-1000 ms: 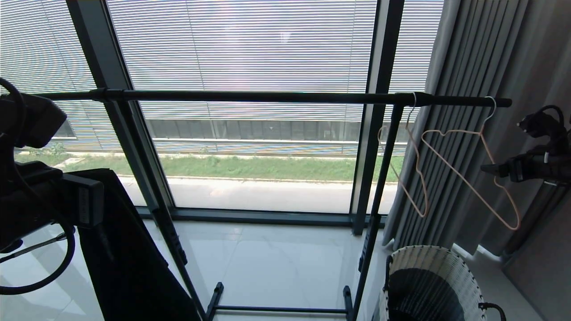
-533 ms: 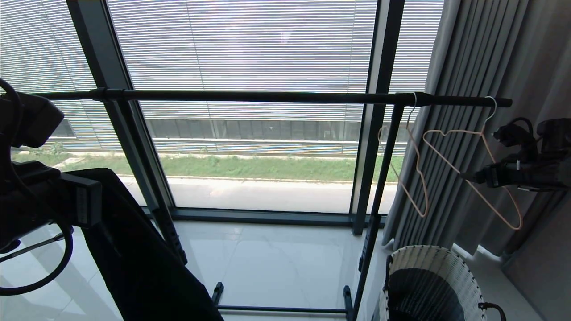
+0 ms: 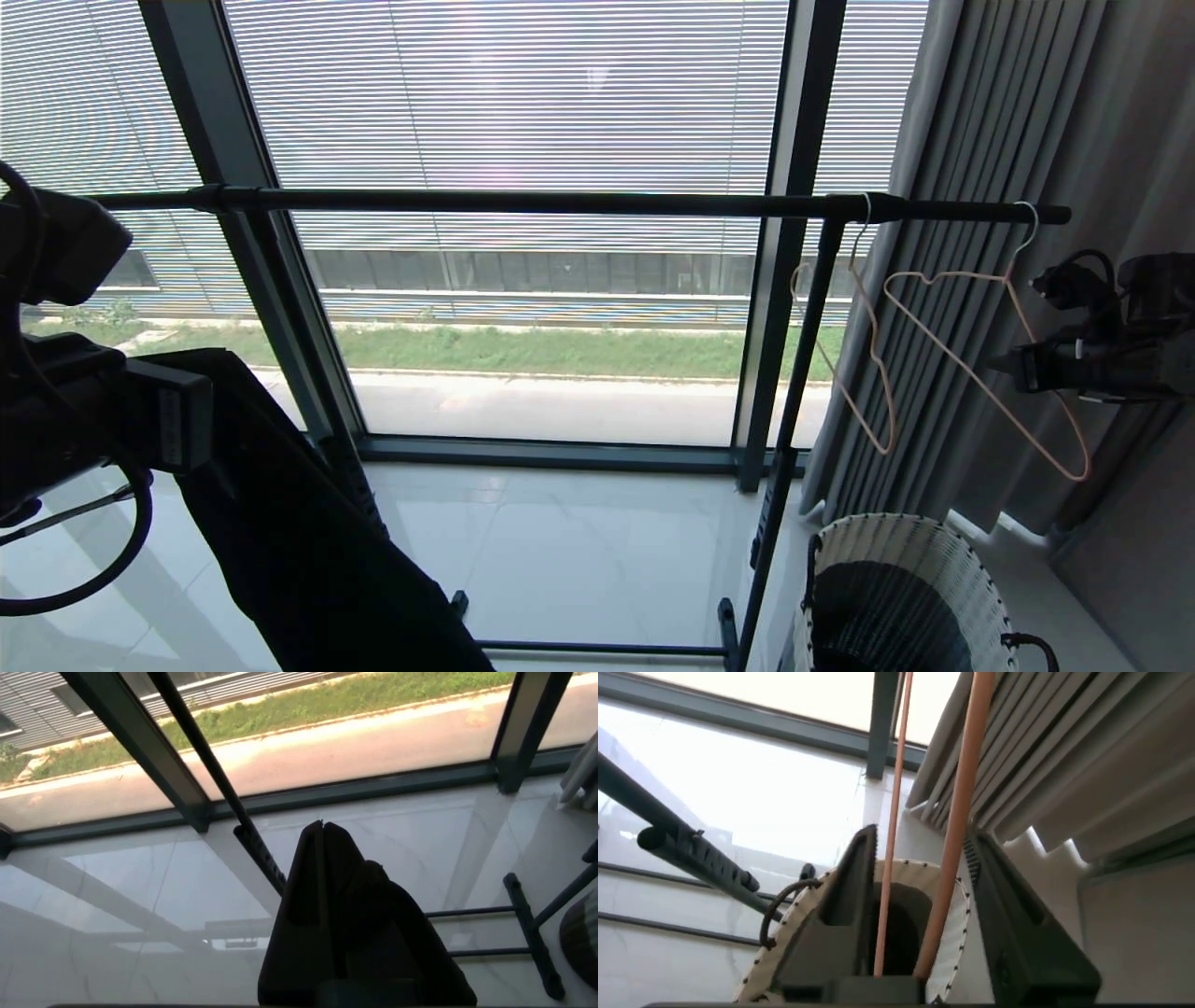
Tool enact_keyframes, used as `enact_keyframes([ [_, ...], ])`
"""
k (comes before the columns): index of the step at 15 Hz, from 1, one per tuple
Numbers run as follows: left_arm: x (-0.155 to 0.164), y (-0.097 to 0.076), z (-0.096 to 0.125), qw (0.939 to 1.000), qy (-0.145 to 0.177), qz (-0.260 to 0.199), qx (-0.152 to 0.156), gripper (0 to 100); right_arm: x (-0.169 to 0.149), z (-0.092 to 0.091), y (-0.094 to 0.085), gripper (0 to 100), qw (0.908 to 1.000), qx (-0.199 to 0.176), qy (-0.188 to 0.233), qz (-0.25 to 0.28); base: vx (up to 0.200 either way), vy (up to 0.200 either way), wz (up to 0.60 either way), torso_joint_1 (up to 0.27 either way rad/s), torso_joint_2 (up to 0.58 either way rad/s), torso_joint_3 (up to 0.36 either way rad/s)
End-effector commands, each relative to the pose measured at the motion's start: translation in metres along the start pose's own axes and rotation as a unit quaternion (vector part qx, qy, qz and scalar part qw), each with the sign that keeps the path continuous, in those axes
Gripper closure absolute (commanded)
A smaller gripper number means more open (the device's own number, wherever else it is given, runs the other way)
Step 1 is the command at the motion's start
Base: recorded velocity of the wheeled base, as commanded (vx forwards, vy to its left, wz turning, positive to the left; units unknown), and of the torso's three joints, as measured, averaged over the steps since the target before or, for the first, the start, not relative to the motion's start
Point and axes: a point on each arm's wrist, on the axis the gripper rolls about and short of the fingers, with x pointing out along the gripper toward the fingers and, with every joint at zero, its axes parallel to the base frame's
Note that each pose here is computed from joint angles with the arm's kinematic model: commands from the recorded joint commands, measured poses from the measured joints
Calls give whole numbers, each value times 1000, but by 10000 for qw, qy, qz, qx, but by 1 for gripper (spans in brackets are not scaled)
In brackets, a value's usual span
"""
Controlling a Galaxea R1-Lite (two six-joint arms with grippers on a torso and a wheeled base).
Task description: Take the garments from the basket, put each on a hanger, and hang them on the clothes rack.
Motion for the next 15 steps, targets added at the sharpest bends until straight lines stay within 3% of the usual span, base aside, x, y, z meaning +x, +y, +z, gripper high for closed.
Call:
enact_keyframes([
  [1,0,1,0,10000,1,16,-6,100,-1,4,-1,100,10000,61,-66,-11,0,0,0,0,0,0],
  [6,1,5,2,9999,-11,132,-49,100,-2,11,-2,100,9995,240,-195,-37,0,0,0,0,0,0],
  [9,0,7,3,9998,-24,195,-73,100,-10,23,-2,100,9977,390,-544,-111,0,0,0,0,0,0],
  [12,0,10,3,9995,-19,292,-112,100,-31,35,2,100,9954,500,-805,-135,0,0,0,0,0,0],
  [15,3,17,0,9985,84,509,-165,100,-57,30,12,100,9951,564,-799,-129,0,0,0,0,0,0],
])
